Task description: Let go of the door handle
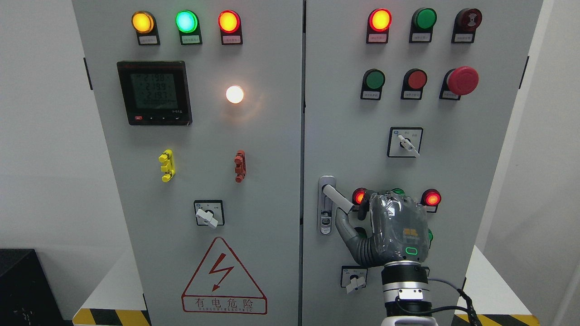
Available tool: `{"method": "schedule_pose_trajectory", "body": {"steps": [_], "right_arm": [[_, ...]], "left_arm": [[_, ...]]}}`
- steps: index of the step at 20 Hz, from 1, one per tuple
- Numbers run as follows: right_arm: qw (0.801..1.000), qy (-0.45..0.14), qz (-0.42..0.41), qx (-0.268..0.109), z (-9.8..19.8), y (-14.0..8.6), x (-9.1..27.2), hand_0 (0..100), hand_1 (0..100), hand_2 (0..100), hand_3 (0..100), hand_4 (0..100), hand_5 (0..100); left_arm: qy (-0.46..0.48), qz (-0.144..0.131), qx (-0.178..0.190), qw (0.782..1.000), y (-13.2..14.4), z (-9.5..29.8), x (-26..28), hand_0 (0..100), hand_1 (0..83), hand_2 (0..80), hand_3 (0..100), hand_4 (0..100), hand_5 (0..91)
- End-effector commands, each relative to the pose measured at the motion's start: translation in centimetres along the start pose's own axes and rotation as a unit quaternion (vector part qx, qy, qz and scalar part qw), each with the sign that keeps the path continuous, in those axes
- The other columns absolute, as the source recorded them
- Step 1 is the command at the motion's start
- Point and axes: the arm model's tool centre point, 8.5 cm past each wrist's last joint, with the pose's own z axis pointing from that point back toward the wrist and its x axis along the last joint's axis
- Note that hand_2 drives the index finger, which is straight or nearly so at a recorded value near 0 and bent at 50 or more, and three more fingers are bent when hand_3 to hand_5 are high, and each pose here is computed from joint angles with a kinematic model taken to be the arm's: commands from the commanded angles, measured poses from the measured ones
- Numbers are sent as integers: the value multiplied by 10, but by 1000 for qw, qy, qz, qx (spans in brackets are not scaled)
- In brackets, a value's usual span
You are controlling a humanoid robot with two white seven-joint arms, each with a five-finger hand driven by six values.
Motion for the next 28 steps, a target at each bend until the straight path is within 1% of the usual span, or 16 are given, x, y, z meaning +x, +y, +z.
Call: {"method": "schedule_pose_trajectory", "body": {"steps": [1,28], "right_arm": [[1000,4,1,-3,-2,-2,-3,461,407,727,1000,788,711],[1000,10,1,-11,-6,-8,-8,475,393,728,1000,790,711]], "left_arm": [[1,0,-1,1000,0,0,0,0,0,42,105,4,0],[1,0,-1,1000,0,0,0,0,0,43,107,4,0]]}}
